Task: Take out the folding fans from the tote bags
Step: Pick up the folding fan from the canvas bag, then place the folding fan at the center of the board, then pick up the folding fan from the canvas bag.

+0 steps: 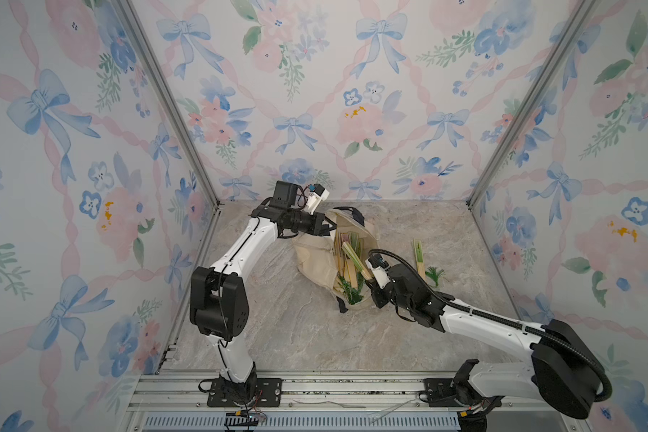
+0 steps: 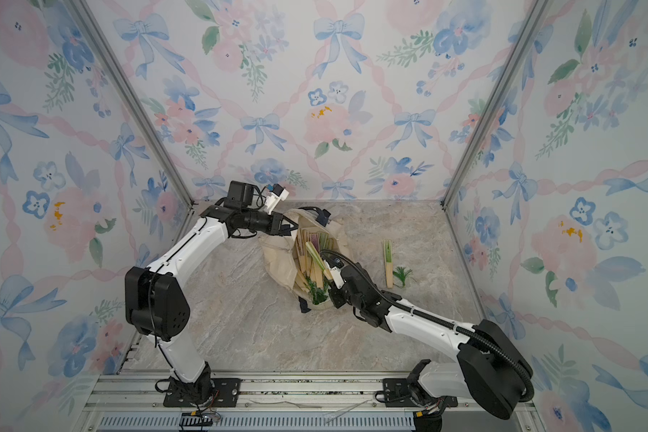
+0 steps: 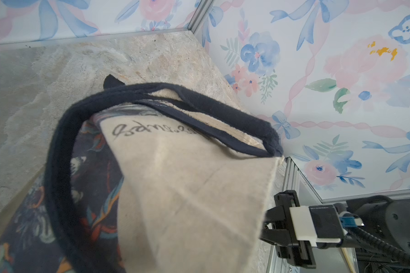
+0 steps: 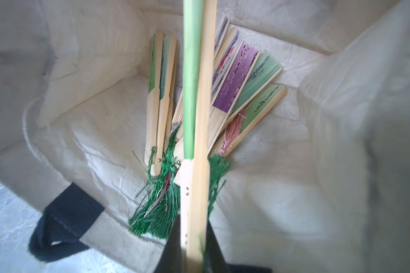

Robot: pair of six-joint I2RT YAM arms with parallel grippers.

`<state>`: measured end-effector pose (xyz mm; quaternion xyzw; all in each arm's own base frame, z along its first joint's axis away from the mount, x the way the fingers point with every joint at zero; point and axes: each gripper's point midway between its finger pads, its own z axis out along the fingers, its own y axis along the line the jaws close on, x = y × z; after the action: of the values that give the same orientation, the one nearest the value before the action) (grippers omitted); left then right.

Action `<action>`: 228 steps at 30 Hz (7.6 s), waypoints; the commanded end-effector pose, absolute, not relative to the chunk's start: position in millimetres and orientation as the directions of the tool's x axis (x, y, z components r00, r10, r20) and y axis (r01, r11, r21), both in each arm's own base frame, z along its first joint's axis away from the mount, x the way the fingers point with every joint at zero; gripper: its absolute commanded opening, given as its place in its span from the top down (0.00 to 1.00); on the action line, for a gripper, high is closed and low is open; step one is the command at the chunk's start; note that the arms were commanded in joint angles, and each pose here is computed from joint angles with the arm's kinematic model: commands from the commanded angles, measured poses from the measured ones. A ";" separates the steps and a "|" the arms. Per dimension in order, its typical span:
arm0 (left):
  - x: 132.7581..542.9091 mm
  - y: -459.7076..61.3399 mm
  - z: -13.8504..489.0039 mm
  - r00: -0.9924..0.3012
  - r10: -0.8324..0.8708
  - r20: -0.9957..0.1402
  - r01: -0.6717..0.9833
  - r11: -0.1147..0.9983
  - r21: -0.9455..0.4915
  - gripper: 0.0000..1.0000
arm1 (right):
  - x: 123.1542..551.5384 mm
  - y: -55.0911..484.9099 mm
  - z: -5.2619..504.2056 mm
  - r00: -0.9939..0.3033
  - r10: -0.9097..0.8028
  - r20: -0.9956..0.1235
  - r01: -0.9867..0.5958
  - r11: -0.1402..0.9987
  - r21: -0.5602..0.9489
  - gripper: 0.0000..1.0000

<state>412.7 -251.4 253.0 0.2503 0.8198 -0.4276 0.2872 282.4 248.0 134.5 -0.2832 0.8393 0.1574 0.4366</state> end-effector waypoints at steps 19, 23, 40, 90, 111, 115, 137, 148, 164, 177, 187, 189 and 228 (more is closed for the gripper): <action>415.3 -246.8 261.9 -0.696 0.144 -0.704 0.668 0.488 -0.561 1.00 | 232.6 157.5 301.2 -0.321 -0.011 -0.947 -0.634 0.746 0.206 1.00; 415.3 -247.4 260.5 -0.699 0.144 -0.701 0.664 0.495 -0.560 1.00 | 276.7 116.3 299.1 -0.378 0.088 -0.921 -0.454 0.850 0.268 1.00; 409.6 -255.9 261.7 -0.688 0.162 -0.707 0.682 0.477 -0.554 1.00 | 395.6 8.4 118.9 -0.792 0.091 -0.603 0.073 0.996 0.055 1.00; 416.8 -261.6 266.3 -0.697 0.148 -0.702 0.669 0.487 -0.562 1.00 | 297.3 250.2 211.2 -0.354 -0.163 -0.921 -0.546 0.835 0.062 0.28; 415.3 -266.0 270.3 -0.694 0.150 -0.704 0.676 0.472 -0.566 1.00 | 370.9 296.2 89.8 -0.598 -0.298 -0.744 -0.429 0.903 -0.016 0.28; 414.6 -265.3 267.4 -0.698 0.152 -0.700 0.672 0.474 -0.569 1.00 | 384.9 290.2 82.7 -0.621 -0.273 -0.735 -0.395 0.919 -0.008 0.29; 414.3 -266.1 265.6 -0.700 0.154 -0.697 0.671 0.476 -0.568 1.00 | 390.6 303.7 63.5 -0.668 -0.208 -0.714 -0.427 0.894 0.139 0.41; 412.4 -267.8 265.4 -0.699 0.158 -0.697 0.674 0.472 -0.569 1.00 | 391.9 303.2 62.4 -0.673 -0.207 -0.710 -0.425 0.894 0.142 0.56; 412.0 -267.7 263.9 -0.701 0.159 -0.695 0.672 0.474 -0.569 1.00 | 390.7 300.5 66.0 -0.667 -0.194 -0.719 -0.425 0.892 0.154 0.71; 412.6 -267.5 262.8 -0.702 0.159 -0.694 0.671 0.474 -0.570 1.00 | 384.0 307.0 86.7 -0.610 -0.156 -0.777 -0.489 0.846 0.213 0.75; 412.6 -267.9 263.0 -0.700 0.161 -0.696 0.674 0.473 -0.568 1.00 | 382.3 307.5 78.6 -0.625 -0.148 -0.766 -0.482 0.845 0.230 0.79; 413.0 -267.7 263.8 -0.699 0.160 -0.697 0.674 0.472 -0.568 1.00 | 380.5 307.6 82.9 -0.613 -0.145 -0.777 -0.493 0.838 0.233 0.79; 423.3 -253.6 272.6 -0.700 0.125 -0.703 0.663 0.480 -0.575 1.00 | 303.5 281.2 115.5 -0.494 -0.216 -0.842 -0.669 0.713 0.210 0.93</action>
<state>417.4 -256.5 251.3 0.2377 0.8229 -0.4358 0.2764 314.7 287.3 114.1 -0.2559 0.8241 0.2680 0.4285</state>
